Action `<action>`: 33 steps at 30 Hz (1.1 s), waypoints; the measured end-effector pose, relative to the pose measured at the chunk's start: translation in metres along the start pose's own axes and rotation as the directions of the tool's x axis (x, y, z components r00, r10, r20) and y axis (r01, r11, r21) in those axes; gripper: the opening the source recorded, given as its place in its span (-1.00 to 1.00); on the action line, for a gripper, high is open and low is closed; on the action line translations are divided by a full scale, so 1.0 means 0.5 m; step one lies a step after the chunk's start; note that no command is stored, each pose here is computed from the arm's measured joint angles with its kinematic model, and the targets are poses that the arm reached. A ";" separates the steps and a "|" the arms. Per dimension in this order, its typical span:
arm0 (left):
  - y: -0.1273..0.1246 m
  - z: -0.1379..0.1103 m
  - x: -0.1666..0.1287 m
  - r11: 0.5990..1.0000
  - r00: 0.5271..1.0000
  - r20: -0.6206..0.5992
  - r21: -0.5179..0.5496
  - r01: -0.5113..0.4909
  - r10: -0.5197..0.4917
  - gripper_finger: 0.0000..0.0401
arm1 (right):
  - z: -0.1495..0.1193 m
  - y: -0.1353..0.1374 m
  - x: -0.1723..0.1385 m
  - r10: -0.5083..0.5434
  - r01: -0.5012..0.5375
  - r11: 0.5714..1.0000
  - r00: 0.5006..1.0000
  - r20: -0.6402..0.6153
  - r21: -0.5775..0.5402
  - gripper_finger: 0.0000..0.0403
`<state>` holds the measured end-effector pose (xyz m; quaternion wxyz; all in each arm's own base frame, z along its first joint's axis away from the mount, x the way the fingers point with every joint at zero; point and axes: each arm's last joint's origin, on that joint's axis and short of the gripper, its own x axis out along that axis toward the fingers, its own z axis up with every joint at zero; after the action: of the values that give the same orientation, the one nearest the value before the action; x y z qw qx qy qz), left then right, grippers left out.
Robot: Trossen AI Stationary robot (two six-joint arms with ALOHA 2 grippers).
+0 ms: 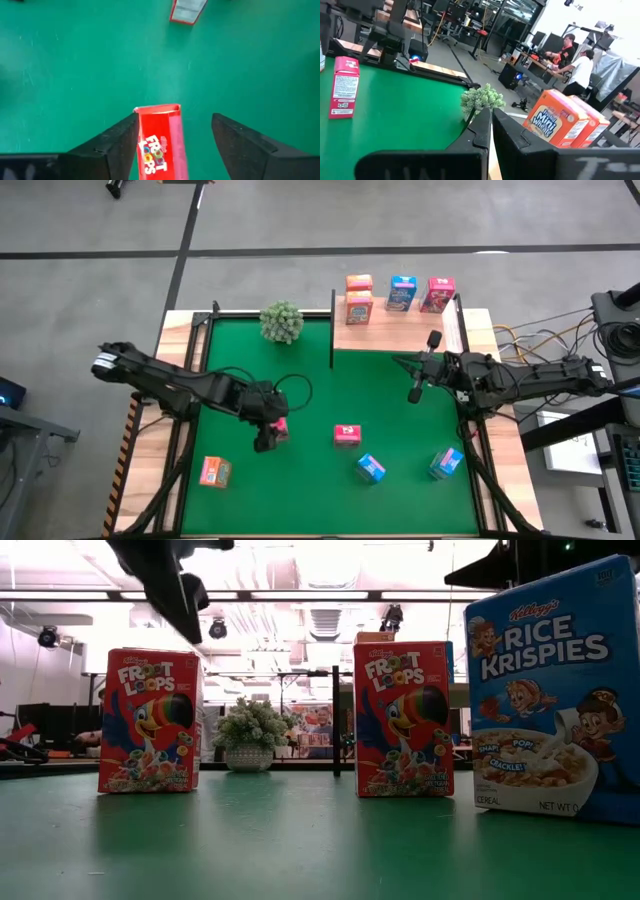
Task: Stack cereal on shelf
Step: Put the left red cereal box on the shelf
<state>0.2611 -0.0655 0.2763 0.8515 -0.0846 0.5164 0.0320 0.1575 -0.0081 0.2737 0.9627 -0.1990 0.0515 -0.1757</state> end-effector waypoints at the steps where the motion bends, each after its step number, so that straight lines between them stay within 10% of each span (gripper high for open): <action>1: 0.000 -0.004 0.005 1.000 1.000 -0.017 0.001 -0.007 0.007 0.18 | -0.002 0.001 0.000 0.002 -0.002 1.000 1.000 -0.005 0.010 -0.96; 33: -0.025 -0.042 0.051 0.999 1.000 0.002 0.033 -0.025 0.025 0.10 | -0.033 0.007 -0.016 0.009 -0.008 0.996 1.000 -0.016 0.093 -0.96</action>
<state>0.2563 -0.0825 0.2455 0.8528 -0.0640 0.5172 0.0343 0.1484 -0.0082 0.2571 0.9712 -0.1524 0.0522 -0.1755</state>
